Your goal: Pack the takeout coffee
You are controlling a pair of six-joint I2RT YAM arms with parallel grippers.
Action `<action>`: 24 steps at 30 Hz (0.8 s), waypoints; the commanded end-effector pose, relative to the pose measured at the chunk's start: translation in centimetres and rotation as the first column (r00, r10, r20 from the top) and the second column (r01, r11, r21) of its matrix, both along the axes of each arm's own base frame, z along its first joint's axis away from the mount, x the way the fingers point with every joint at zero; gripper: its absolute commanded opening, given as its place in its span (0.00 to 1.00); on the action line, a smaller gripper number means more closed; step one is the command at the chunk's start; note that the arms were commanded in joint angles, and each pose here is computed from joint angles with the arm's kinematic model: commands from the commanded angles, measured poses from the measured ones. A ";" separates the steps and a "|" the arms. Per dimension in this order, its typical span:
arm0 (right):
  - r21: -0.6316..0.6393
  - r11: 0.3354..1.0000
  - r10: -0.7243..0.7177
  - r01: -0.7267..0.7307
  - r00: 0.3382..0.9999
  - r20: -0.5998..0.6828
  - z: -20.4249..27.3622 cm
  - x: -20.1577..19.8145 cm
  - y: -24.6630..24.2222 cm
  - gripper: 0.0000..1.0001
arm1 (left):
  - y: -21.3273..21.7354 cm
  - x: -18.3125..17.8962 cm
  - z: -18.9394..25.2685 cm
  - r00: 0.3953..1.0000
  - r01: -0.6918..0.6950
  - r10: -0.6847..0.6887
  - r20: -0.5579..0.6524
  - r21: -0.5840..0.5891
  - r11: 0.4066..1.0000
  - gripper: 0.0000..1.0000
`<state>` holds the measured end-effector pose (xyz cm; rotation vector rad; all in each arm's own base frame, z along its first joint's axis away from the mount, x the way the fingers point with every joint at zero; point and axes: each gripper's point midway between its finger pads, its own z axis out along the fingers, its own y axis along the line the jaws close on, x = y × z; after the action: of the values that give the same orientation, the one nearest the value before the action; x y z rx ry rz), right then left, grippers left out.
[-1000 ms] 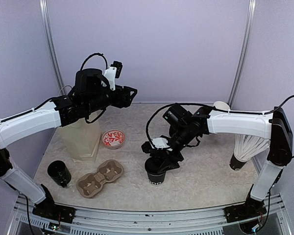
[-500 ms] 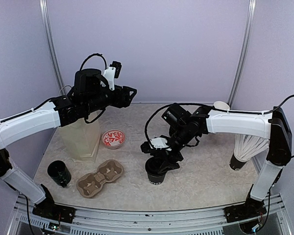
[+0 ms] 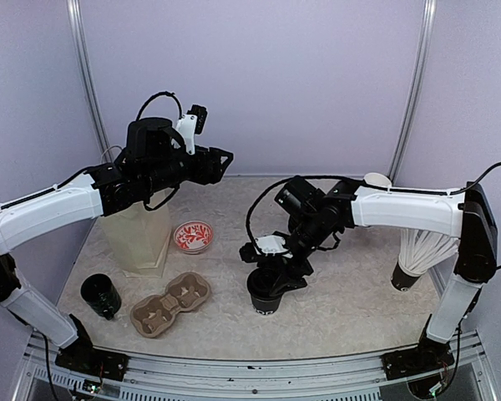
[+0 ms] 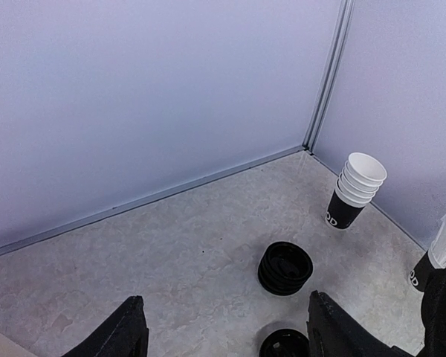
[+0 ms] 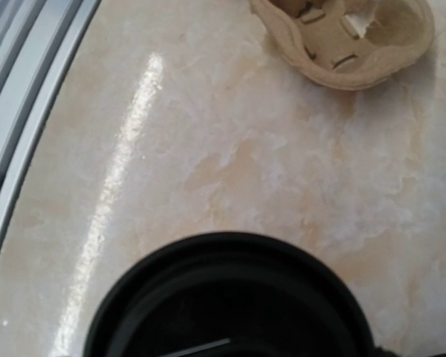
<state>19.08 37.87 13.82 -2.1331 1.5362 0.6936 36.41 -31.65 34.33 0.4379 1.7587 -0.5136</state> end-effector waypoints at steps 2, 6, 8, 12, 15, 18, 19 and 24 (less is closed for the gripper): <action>-0.023 1.000 0.015 -0.015 1.000 -0.011 -0.3 -0.5 0.3 0.83 | 0.4 -0.2 0.7 1.000 0.002 -0.002 0.017 -0.010 1.000 0.72; -0.034 0.999 0.014 -0.014 1.000 -0.014 -0.6 -0.5 0.5 0.83 | 0.4 -0.2 0.7 1.000 0.000 0.000 0.017 -0.006 1.000 0.72; -0.034 0.999 0.013 -0.013 1.000 -0.011 -0.6 -0.4 0.7 0.81 | 0.4 -0.1 0.5 1.000 0.000 0.000 0.013 0.000 1.000 0.72; -0.031 1.000 0.000 0.000 1.000 -0.005 -0.5 0.0 1.0 0.76 | 0.4 -0.1 0.4 1.000 0.000 0.000 0.010 0.004 1.000 0.72; -0.005 1.000 -0.010 0.010 1.000 0.012 0.4 0.5 1.6 0.73 | 0.4 -0.1 0.4 1.000 -0.001 0.001 0.011 0.008 1.000 0.72; 0.013 0.998 -0.054 0.054 0.997 0.048 1.3 1.8 2.1 0.72 | 0.5 -0.1 0.4 1.000 -0.003 0.002 0.011 0.010 1.000 0.72; 0.014 0.998 -0.069 0.068 0.996 0.057 1.4 2.3 2.3 0.72 | 0.5 -0.1 0.4 1.000 -0.003 0.003 0.011 0.012 1.000 0.72; 0.053 0.983 -0.179 0.176 0.982 0.060 2.9 6.9 3.5 0.71 | 0.8 -0.2 0.8 1.000 -0.013 0.013 0.021 0.012 1.000 0.72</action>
<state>22.27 40.21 15.70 -2.0527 1.5710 0.6140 36.41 -31.63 34.29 0.4408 1.7592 -0.5105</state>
